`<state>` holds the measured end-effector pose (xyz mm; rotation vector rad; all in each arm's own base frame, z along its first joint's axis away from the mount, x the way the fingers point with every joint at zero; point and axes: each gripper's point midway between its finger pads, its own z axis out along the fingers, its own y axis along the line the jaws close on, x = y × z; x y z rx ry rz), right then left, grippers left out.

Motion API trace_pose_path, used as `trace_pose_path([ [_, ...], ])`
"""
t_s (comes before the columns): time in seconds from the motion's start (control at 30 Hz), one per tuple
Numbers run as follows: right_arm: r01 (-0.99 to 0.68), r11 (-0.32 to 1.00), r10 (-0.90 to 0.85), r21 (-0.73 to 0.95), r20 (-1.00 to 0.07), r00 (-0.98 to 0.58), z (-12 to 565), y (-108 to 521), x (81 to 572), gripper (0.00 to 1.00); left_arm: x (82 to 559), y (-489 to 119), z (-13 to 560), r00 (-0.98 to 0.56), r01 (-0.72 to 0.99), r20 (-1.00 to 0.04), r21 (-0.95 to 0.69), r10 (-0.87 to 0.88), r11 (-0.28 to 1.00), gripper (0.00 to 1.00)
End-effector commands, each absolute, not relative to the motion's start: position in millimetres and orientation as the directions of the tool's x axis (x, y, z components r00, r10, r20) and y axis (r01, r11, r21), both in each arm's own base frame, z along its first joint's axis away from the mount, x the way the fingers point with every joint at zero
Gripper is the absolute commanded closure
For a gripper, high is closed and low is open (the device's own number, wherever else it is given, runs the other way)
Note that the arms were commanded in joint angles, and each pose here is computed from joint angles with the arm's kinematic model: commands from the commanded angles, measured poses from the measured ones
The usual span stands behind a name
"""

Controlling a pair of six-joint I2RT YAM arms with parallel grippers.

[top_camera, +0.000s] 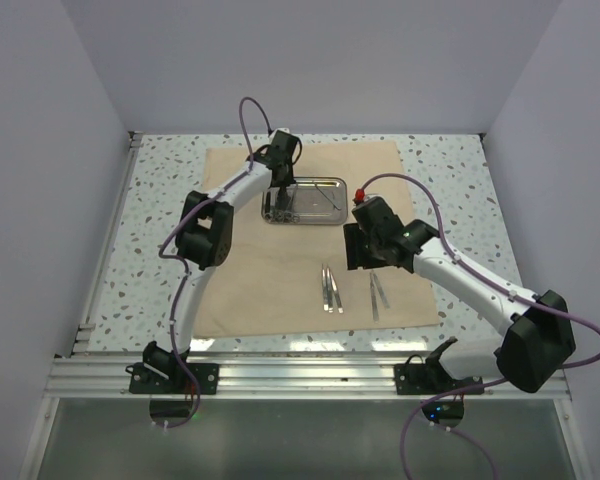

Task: Open and lay out the surgical kit
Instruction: Pick up the medical item from the container, then place the medical item in the surgical kit.

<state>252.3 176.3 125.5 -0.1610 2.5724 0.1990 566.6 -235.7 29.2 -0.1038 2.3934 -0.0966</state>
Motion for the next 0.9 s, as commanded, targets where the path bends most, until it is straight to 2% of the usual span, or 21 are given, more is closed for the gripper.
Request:
trace_pose_path([
  [0.0, -0.151, 0.98, -0.051, 0.127, -0.572, -0.818, 139, 175, 254, 0.42, 577, -232, 79, -0.674, -0.034, -0.732, -0.105, -0.101, 0.994, 1.0],
  [0.23, -0.155, 0.976, -0.04, 0.152, -0.576, -0.816, 141, 179, 254, 0.43, 585, -230, 166, -0.553, 0.001, -0.826, -0.13, -0.108, 0.991, 1.0],
  [0.6, -0.158, 0.973, -0.032, 0.17, -0.577, -0.816, 143, 180, 251, 0.45, 577, -223, 237, -0.454, 0.015, -0.881, -0.159, -0.135, 0.987, 1.0],
  [0.77, -0.165, 0.972, -0.037, 0.166, -0.587, -0.809, 147, 179, 252, 0.46, 539, -216, 243, -0.485, 0.019, -0.863, -0.173, -0.142, 0.985, 1.0],
  [0.87, -0.18, 0.972, -0.055, 0.154, -0.593, -0.804, 150, 181, 256, 0.45, 480, -203, 232, -0.54, 0.024, -0.831, -0.176, -0.135, 0.984, 1.0],
])
